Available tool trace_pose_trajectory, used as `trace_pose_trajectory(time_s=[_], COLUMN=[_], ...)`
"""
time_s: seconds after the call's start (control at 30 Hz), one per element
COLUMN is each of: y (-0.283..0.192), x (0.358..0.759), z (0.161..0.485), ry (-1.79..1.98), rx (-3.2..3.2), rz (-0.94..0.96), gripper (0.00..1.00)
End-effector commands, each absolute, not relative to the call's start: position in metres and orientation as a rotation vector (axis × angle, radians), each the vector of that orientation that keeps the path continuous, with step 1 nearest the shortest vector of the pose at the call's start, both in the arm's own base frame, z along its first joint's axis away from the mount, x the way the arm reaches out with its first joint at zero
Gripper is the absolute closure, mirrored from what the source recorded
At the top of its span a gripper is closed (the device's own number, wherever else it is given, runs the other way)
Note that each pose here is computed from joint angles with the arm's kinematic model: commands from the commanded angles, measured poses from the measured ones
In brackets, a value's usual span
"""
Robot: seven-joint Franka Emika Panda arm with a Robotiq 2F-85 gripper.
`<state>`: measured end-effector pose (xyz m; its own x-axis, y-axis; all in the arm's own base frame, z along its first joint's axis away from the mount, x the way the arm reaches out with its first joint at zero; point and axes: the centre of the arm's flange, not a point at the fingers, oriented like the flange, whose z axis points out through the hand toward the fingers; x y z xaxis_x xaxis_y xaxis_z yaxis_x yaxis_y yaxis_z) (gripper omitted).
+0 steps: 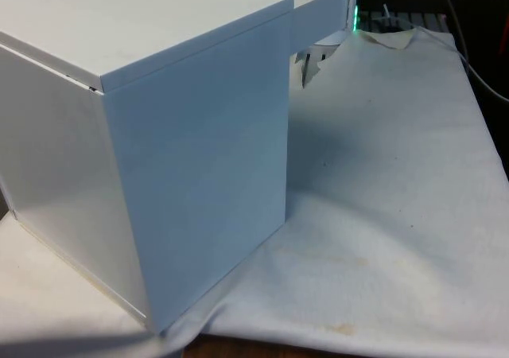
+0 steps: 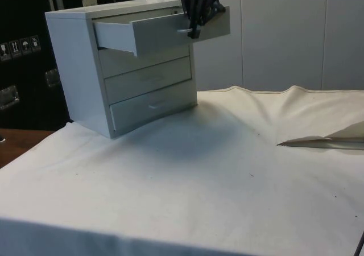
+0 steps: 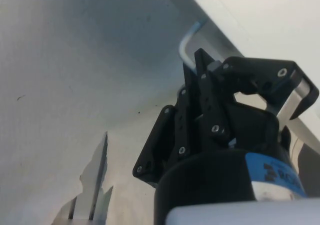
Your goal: Open the drawer, then close it.
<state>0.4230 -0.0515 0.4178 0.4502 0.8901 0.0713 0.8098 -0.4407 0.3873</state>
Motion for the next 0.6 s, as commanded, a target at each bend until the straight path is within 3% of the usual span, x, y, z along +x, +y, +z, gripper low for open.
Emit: trace_pose_trajectory(time_s=[0.0, 0.57], y=[-0.0515, -0.0474], x=[0.4230, 0.4195], z=[0.4178, 0.4201], ry=[1.456, 1.446], rx=[2.409, 2.380], rz=[0.384, 0.396], gripper=[1.00, 1.00])
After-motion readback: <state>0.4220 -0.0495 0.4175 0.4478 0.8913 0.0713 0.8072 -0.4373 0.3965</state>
